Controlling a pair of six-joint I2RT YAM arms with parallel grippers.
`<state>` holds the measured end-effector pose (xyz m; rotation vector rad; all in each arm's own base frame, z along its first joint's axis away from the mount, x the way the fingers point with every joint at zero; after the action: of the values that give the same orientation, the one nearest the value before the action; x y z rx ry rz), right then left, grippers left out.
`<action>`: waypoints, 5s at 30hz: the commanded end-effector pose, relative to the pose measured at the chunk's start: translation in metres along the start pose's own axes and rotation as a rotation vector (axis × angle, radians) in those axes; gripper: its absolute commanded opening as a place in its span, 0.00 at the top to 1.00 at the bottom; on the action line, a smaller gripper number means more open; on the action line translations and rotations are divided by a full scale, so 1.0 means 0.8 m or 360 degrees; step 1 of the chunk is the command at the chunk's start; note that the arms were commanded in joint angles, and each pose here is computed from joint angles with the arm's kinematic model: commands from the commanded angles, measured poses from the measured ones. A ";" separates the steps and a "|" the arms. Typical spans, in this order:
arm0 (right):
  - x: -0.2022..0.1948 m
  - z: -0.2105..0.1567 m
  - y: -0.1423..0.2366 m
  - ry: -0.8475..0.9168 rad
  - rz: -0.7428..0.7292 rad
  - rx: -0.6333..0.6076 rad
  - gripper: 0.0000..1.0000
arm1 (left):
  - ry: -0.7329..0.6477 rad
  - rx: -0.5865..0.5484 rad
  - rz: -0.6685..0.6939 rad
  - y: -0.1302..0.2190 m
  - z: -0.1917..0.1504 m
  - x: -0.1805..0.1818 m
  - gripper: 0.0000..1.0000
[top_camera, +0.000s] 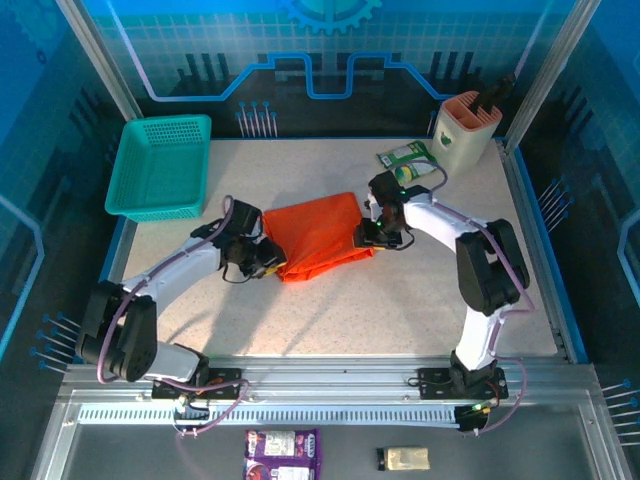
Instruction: Fold the inside-out t-shirt
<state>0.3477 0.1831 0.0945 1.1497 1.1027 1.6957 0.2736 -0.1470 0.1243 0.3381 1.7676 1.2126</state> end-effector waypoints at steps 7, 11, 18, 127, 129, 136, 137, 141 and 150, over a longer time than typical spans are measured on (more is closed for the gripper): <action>-0.031 0.007 -0.015 0.0125 -0.0300 0.0114 0.73 | -0.0050 0.0059 0.0069 -0.029 -0.001 -0.035 0.83; -0.047 -0.013 -0.030 0.0125 -0.0307 0.0195 0.86 | -0.0034 0.0120 0.0069 -0.043 -0.007 -0.033 0.83; -0.074 -0.037 -0.043 0.0146 -0.0459 0.0289 0.92 | -0.0030 0.0135 0.0057 -0.043 -0.013 -0.039 0.84; -0.089 0.024 0.069 -0.0355 0.0463 -0.0207 0.71 | -0.0377 -0.0415 0.0278 -0.014 0.127 -0.166 0.98; -0.091 0.012 0.073 -0.0365 0.0460 -0.0209 0.71 | -0.0381 -0.0375 0.0270 -0.018 0.100 -0.174 0.98; -0.102 -0.016 0.075 -0.0403 0.0436 -0.0199 0.71 | -0.0344 -0.0307 0.0337 -0.064 0.017 -0.184 0.96; -0.102 -0.018 0.074 -0.0402 0.0434 -0.0197 0.71 | -0.0327 -0.0305 0.0370 -0.073 0.012 -0.181 0.96; -0.104 -0.021 0.072 -0.0397 0.0434 -0.0185 0.71 | -0.0328 -0.0302 0.0486 -0.101 -0.002 -0.174 0.98; -0.111 -0.020 0.061 -0.0351 0.0395 -0.0165 0.68 | -0.0324 -0.0223 0.0672 -0.161 -0.009 -0.140 0.99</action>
<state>0.3521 0.0875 0.1166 1.4245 0.7325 1.7315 0.3623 -0.2878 0.0812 0.7217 1.4797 1.4828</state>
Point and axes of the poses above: each hand's point on the last joint's axis, 136 mm out from that joint toward the fingers, its own y axis back along the fingers, its own x axis along the line the jaws close on, z = x × y, the point moved 4 cm from there along y, back along the fingers, and after that the axes turned 11 degrees about y, right-handed, at the moved point
